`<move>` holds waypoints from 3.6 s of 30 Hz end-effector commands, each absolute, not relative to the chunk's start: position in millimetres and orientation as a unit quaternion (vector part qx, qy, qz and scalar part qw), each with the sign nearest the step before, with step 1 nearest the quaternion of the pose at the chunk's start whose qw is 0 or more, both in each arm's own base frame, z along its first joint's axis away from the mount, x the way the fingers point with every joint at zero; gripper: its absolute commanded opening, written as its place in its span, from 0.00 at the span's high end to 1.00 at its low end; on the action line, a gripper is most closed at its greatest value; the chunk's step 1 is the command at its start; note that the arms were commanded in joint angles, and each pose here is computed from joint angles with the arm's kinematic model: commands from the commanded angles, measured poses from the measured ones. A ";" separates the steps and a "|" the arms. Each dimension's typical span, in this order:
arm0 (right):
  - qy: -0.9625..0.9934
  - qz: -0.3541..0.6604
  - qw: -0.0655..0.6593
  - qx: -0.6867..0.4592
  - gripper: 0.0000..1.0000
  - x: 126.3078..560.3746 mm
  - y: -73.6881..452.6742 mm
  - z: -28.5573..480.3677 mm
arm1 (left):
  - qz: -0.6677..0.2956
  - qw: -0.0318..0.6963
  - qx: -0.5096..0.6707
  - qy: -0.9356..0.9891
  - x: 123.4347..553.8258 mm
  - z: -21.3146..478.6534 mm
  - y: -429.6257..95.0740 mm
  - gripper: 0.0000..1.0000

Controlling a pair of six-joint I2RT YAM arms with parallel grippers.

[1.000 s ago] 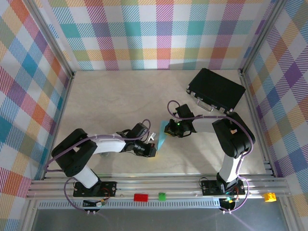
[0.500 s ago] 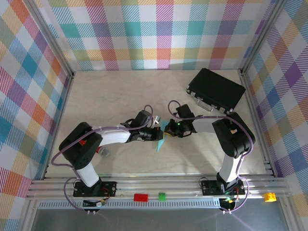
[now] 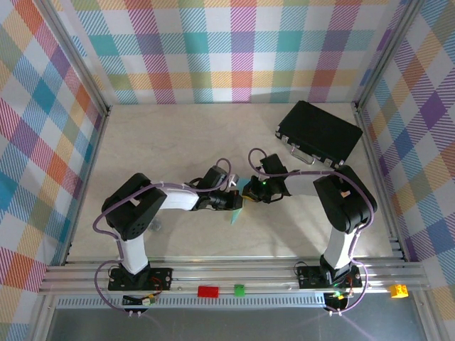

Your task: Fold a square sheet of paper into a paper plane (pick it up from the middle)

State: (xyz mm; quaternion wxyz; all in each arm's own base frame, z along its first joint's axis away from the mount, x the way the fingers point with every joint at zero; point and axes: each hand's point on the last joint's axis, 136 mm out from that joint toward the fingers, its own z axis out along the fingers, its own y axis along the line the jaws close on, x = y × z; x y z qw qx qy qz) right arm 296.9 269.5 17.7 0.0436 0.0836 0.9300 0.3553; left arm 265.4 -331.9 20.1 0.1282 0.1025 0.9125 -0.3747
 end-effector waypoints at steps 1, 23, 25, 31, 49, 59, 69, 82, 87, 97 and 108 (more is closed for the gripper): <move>0.944 0.313 0.067 0.079 0.88 302.6 248.9 28.8 | -0.315 0.038 0.089 0.944 216.1 -26.5 -291.3 1.00; 0.932 0.355 0.063 0.045 0.96 279.0 291.6 24.6 | -0.324 0.028 0.085 0.942 207.4 -30.9 -288.5 1.00; 0.938 0.339 0.054 0.054 0.97 277.4 286.4 10.8 | -0.324 0.027 0.084 0.942 207.4 -31.2 -288.4 1.00; 0.945 0.308 0.062 0.094 0.97 295.5 255.8 -4.5 | -0.321 0.020 0.085 0.943 202.1 -35.4 -284.7 1.00; 0.940 0.282 0.097 0.164 0.96 347.0 204.2 5.4 | -0.323 0.014 0.084 0.942 197.6 -39.6 -282.8 1.00; 0.932 0.307 0.130 0.144 0.95 361.5 205.6 44.6 | -0.327 0.015 0.086 0.941 197.1 -38.1 -284.0 1.00; 0.902 0.410 0.103 0.086 0.92 328.2 252.6 66.0 | -0.336 0.026 0.080 0.938 203.1 -32.0 -288.6 1.00; 0.943 0.313 0.043 0.107 1.00 305.9 234.0 -3.3 | -0.366 0.038 0.089 0.926 214.8 0.4 -305.7 1.00; 0.945 0.305 0.039 0.109 1.00 302.4 229.4 -7.4 | -0.384 0.063 0.097 0.916 228.6 30.8 -318.3 1.00; 0.945 0.303 0.031 0.120 1.00 294.5 226.4 -13.8 | -0.405 0.073 0.115 0.904 255.0 45.1 -355.8 0.98; 0.947 0.294 0.028 0.124 1.00 290.5 222.3 -18.7 | -0.334 0.047 0.129 0.932 239.5 5.2 -342.8 0.98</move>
